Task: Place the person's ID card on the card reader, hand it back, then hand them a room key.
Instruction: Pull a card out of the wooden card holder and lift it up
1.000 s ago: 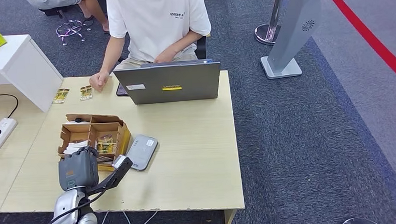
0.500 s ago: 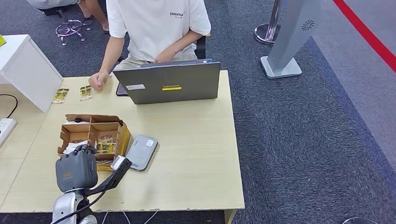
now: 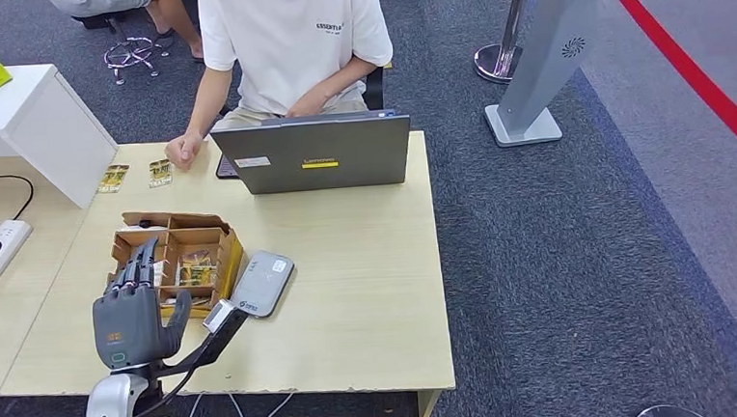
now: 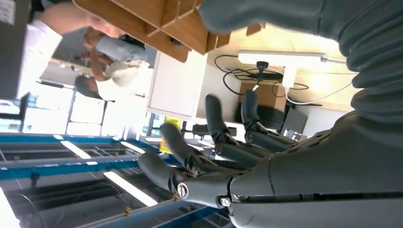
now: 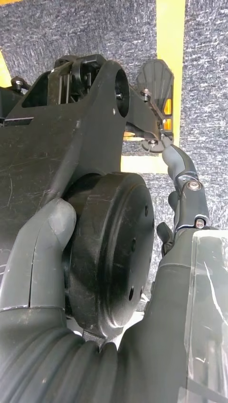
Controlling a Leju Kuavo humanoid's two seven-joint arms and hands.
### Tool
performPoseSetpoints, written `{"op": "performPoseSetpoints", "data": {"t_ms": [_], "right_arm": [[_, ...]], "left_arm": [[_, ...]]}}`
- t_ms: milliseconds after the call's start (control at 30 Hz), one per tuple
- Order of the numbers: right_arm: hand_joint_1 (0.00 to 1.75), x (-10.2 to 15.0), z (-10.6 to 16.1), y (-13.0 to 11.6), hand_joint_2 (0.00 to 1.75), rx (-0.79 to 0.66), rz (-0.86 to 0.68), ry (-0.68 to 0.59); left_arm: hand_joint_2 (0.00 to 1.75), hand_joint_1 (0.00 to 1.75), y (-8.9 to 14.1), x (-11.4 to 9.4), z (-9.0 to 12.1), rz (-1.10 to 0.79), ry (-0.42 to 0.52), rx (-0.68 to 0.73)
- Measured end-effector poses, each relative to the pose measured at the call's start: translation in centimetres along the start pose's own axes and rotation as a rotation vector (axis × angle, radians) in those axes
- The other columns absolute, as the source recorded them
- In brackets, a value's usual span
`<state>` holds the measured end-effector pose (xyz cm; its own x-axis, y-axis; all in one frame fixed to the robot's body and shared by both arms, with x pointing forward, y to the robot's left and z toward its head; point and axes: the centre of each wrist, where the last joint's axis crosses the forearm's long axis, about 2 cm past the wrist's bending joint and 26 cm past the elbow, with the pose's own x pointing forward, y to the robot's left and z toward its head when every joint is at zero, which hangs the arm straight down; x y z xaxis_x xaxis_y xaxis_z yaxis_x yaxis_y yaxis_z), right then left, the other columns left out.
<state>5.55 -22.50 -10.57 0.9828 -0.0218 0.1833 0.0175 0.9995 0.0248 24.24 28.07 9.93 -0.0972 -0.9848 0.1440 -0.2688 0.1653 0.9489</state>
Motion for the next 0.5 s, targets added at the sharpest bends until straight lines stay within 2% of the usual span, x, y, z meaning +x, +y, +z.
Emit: {"op": "performPoseSetpoints", "data": {"t_ms": [200,500], "right_arm": [[0.00,-0.01,-0.01,-0.05,1.75,0.004,-0.012,-0.001],[0.00,-0.02,-0.01,-0.08,1.75,0.004,-0.020,0.001]], "left_arm": [[1.75,0.00,-0.12,-0.17,0.45,-0.019,0.042,-0.187],[1.75,0.00,-0.28,-0.53,0.62,-0.031,0.040,-0.243]]}}
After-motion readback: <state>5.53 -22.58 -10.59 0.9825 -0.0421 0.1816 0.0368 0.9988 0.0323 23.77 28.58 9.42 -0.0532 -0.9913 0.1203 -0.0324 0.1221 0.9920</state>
